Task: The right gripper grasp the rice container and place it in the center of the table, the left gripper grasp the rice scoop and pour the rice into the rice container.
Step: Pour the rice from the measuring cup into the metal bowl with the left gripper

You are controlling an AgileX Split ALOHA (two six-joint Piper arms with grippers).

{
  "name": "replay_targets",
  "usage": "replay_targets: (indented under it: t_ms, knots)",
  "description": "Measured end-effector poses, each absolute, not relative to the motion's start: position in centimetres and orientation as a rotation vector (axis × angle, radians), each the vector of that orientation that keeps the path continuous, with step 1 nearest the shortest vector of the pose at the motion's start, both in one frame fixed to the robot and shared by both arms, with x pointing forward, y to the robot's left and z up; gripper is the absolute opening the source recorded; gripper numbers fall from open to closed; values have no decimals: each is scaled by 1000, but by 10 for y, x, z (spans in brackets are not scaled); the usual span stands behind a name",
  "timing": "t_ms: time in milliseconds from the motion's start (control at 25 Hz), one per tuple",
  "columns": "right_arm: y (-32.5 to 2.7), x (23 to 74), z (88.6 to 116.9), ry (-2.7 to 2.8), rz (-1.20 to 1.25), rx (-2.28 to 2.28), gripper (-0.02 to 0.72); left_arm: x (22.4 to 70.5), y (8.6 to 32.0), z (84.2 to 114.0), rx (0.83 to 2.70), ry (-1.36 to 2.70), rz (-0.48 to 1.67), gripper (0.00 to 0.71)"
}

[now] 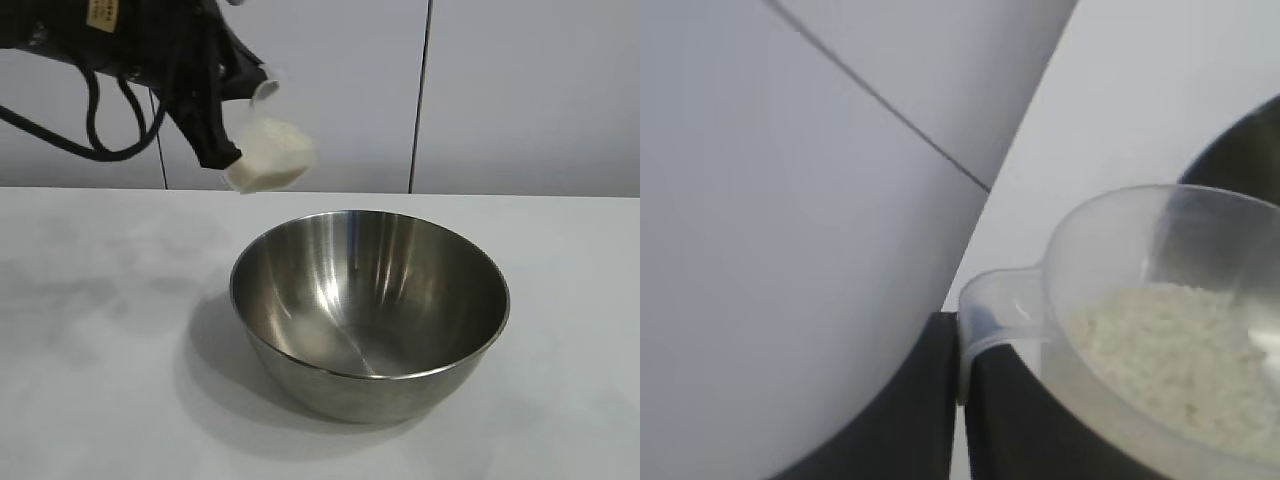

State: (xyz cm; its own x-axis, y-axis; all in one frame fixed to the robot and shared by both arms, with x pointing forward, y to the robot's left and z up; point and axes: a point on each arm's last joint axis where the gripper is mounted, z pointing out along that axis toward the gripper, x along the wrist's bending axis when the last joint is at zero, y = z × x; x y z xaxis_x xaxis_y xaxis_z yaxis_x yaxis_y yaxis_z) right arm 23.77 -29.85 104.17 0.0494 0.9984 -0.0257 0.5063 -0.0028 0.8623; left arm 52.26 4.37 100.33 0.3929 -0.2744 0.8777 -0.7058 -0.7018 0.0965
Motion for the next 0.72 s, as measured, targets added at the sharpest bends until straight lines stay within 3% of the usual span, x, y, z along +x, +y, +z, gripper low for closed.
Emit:
replay_targets:
  t_ms: [240, 480, 720]
  knots:
    - [-299, 238, 1042, 1548, 859, 1603, 660, 522, 29, 973, 2019, -1511, 1390, 9]
    - [-299, 238, 1042, 1546, 853, 1601, 660, 518, 20, 979, 1664, -1855, 1587, 9]
    - [-299, 238, 1042, 1548, 859, 1603, 660, 513, 15, 983, 1491, -1972, 1645, 9]
